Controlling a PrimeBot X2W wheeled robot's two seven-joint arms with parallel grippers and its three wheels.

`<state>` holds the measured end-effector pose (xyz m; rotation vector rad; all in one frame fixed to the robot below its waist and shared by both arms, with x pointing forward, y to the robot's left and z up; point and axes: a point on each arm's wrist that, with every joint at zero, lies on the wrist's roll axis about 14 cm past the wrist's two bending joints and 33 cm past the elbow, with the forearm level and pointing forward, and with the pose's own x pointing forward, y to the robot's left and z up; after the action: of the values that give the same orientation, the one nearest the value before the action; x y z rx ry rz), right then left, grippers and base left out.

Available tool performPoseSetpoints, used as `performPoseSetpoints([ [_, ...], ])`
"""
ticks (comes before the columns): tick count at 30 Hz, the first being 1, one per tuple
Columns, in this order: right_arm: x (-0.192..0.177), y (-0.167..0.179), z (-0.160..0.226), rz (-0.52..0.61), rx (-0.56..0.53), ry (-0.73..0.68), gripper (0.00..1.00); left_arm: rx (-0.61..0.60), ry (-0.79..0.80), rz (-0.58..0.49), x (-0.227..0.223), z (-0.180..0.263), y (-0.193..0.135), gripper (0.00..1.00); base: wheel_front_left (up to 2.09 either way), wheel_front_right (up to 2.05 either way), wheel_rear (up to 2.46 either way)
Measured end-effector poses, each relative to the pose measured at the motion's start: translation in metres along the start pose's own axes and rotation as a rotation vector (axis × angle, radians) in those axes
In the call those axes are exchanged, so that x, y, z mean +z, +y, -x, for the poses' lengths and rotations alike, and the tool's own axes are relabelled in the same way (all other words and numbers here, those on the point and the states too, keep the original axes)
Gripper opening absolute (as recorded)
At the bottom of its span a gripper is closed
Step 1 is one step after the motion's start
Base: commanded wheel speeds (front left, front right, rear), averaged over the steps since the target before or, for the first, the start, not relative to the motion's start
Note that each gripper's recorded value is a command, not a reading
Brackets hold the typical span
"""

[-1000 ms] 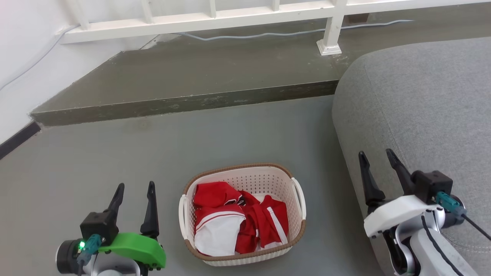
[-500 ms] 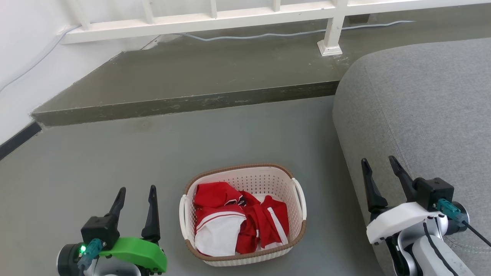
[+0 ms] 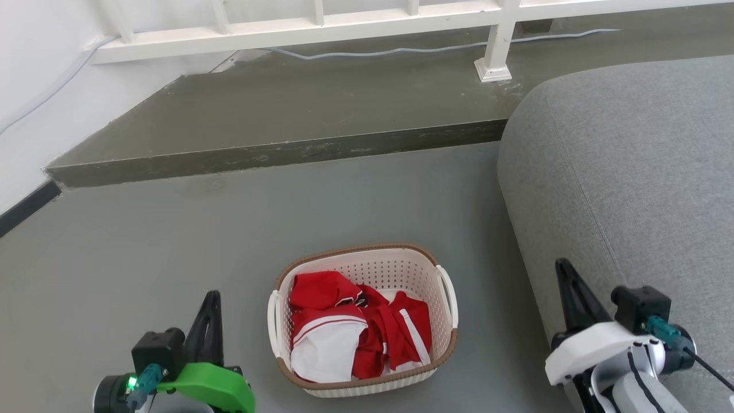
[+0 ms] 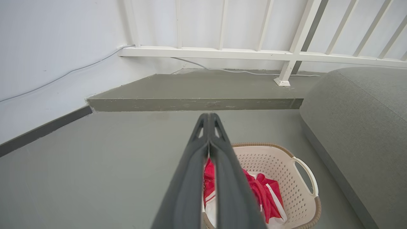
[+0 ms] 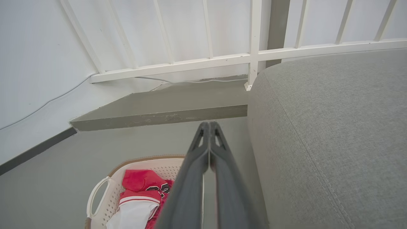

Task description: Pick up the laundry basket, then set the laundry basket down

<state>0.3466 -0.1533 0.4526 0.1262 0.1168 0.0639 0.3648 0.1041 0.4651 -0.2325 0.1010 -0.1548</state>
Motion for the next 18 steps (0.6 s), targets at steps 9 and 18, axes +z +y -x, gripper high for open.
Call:
performPoseSetpoints([
  [9,-0.002,-0.001,0.001,-0.103,-0.017,0.015,0.0,0.025,0.017,0.089,-0.003,0.003,0.006,0.0,0.0,0.0,0.0],
  [18,-0.002,-0.008,-0.001,-0.247,-0.05,0.032,0.0,0.057,0.039,0.227,-0.004,0.003,0.014,0.0,0.0,0.0,0.0],
])
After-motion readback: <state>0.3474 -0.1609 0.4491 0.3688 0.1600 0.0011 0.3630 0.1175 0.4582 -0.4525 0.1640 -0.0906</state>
